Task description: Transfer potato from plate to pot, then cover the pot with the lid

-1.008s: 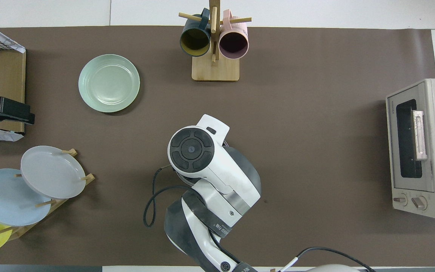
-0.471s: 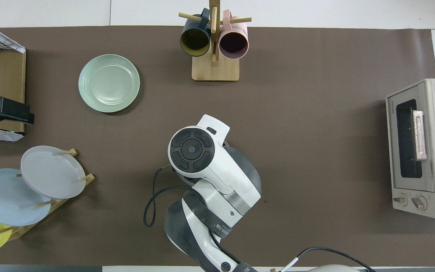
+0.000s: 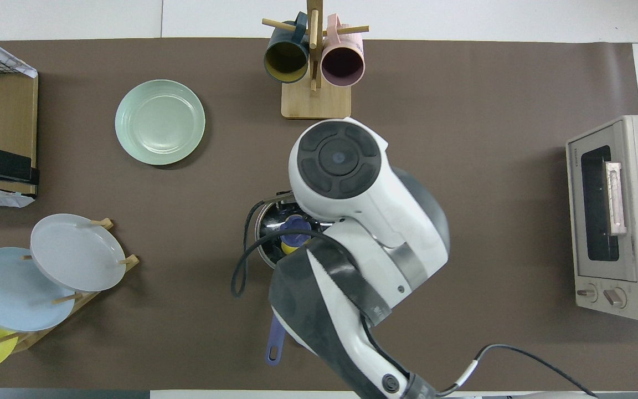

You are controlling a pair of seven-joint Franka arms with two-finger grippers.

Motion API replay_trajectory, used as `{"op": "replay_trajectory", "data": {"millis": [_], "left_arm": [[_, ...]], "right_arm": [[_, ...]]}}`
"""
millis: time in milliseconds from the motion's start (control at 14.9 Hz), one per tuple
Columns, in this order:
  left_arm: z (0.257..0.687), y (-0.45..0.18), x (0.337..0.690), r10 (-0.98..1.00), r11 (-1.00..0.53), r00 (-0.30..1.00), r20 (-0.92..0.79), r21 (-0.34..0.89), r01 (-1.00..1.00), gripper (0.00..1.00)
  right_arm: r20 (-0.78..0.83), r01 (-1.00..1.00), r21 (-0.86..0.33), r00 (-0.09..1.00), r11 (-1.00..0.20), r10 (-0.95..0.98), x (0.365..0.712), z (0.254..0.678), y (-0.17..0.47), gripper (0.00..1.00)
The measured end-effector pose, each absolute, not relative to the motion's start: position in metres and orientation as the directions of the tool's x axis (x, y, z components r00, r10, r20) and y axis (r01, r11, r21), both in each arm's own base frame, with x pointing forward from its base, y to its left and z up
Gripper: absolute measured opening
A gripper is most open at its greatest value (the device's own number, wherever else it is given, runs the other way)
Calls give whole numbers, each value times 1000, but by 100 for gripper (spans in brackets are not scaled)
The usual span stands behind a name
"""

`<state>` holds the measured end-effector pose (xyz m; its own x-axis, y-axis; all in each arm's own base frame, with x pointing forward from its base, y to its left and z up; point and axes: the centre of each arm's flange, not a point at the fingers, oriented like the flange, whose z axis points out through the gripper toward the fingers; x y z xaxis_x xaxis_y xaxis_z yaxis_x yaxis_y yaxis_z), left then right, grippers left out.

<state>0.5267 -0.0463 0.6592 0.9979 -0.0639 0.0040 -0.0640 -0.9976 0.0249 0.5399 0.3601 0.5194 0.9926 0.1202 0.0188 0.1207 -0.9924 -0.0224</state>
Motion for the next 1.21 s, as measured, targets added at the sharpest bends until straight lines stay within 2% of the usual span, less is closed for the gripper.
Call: {"op": "replay_trajectory", "data": {"millis": [269, 471, 739, 1210], "left_arm": [[654, -46, 524, -64, -998, 998, -13, 24, -63, 100], [652, -46, 524, -63, -998, 998, -19, 24, -63, 100], [649, -46, 523, -63, -998, 998, -25, 24, -63, 100], [649, -43, 523, -59, -998, 998, -34, 14, -59, 100]], "right_arm": [[14, 63, -16, 998, -998, 62, 582, 578, 230, 100], [-50, 33, 0, 998, -999, 33, 577, 608, 146, 100], [-105, 42, 5, 994, -999, 42, 557, 628, 100, 100], [-139, 8, 2, 990, -1000, 8, 539, 615, 32, 100]]}}
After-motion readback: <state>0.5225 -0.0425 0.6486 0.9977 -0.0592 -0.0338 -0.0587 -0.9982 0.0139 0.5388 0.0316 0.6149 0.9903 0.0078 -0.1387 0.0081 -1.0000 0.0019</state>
